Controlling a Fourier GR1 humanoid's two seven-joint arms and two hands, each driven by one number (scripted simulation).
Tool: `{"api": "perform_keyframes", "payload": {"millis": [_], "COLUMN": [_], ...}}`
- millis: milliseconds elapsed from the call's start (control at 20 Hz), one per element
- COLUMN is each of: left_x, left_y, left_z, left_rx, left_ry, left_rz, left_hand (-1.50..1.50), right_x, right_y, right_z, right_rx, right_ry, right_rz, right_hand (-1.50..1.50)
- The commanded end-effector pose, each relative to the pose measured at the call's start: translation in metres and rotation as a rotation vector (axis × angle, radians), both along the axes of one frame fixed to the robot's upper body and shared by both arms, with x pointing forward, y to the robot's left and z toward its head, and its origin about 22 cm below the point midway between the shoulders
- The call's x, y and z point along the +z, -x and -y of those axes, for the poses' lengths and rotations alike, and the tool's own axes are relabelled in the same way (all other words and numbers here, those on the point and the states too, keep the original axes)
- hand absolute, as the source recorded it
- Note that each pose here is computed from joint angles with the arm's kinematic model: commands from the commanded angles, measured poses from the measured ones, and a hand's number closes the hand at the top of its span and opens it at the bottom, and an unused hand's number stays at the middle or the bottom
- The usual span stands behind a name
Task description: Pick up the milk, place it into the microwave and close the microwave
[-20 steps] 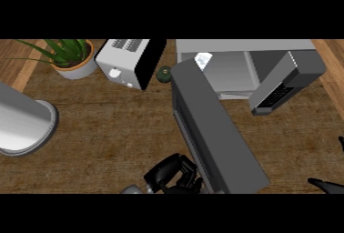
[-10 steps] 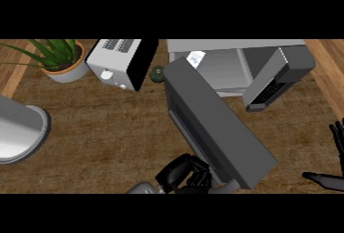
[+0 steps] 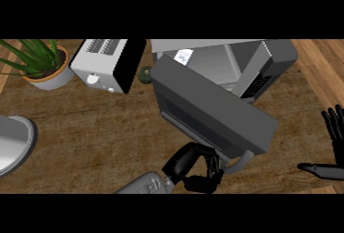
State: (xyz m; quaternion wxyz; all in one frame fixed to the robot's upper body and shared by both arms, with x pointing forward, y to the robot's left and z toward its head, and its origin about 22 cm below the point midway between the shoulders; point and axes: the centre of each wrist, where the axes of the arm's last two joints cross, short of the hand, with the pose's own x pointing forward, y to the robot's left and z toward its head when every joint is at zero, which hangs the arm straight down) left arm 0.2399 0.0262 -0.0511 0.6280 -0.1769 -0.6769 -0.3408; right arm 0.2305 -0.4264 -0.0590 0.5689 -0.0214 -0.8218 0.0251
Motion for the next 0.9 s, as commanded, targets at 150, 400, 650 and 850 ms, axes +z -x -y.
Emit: {"api": "perform_keyframes", "payload": {"millis": [150,400,650,850], "left_x": [0.028,0.063,0.080,0.097], "left_y": [-0.019,-0.047,-0.067,-0.081], "left_z": [0.020,0.032,0.036,0.040], "left_rx": [0.048,0.086,0.136,0.172], "left_ry": [0.066,0.108,0.113,0.118], "left_rz": [0.048,0.177,0.204,0.216], "left_hand": [1.50,1.50,1.50,1.50], "right_x": [0.022,0.035,0.053,0.069], "right_y": [-0.019,-0.033,-0.045,-0.058], "right_z": [-0.006,-0.014,-0.017,-0.021], "right_rx": [0.143,0.203,0.236,0.253], "right_ry": [-0.039,-0.027,-0.007,-0.020], "right_rz": [0.075,0.071,0.099,0.135], "right_hand": [-1.50,-1.50,-1.50,-1.50]}}
